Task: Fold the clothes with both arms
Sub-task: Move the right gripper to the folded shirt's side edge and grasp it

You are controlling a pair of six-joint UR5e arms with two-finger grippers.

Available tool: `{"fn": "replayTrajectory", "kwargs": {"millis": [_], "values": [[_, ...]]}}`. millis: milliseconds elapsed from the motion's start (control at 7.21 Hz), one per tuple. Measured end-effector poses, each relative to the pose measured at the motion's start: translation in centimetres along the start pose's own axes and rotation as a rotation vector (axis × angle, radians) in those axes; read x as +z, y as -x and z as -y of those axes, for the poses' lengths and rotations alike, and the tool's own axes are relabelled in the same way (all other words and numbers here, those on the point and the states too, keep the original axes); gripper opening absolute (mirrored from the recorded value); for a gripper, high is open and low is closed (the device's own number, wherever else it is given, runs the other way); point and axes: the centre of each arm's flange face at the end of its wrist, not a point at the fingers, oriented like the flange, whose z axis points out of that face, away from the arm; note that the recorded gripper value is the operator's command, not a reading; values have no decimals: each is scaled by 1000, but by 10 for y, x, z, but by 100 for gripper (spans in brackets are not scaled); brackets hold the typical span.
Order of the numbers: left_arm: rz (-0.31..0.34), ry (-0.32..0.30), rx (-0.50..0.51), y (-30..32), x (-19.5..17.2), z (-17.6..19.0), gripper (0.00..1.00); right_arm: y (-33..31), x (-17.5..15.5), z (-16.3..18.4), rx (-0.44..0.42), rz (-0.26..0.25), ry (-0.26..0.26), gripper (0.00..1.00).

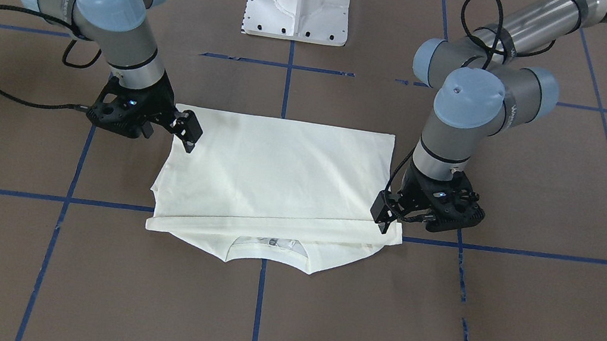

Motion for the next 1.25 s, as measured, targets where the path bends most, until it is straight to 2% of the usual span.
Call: {"fn": "replayTrajectory", "kwargs": {"millis": [277, 416, 555, 693, 832, 971, 1248], "values": [[-6, -2, -1, -3, -13, -2, 100, -26, 5, -50, -22, -22, 30, 90], [-7, -3, -1, -3, -15, -3, 100, -30, 12, -64, -32, -34, 46, 87], [-8, -3, -1, -3, -15, -3, 100, -31, 21, -72, -42, -46, 59, 80], [-8, -3, -1, -3, -15, -3, 100, -32, 30, -74, -48, -57, 65, 64], [-9, -3, -1, -3, -16, -3, 100, -33, 34, -75, -52, -62, 67, 31], [-10, -3, 0, -3, -16, -3, 99, -33, 35, -75, -53, -64, 69, 3], [-12, -5, -1, -3, -17, -3, 98, -32, 35, -76, -56, -61, 78, 0]]}}
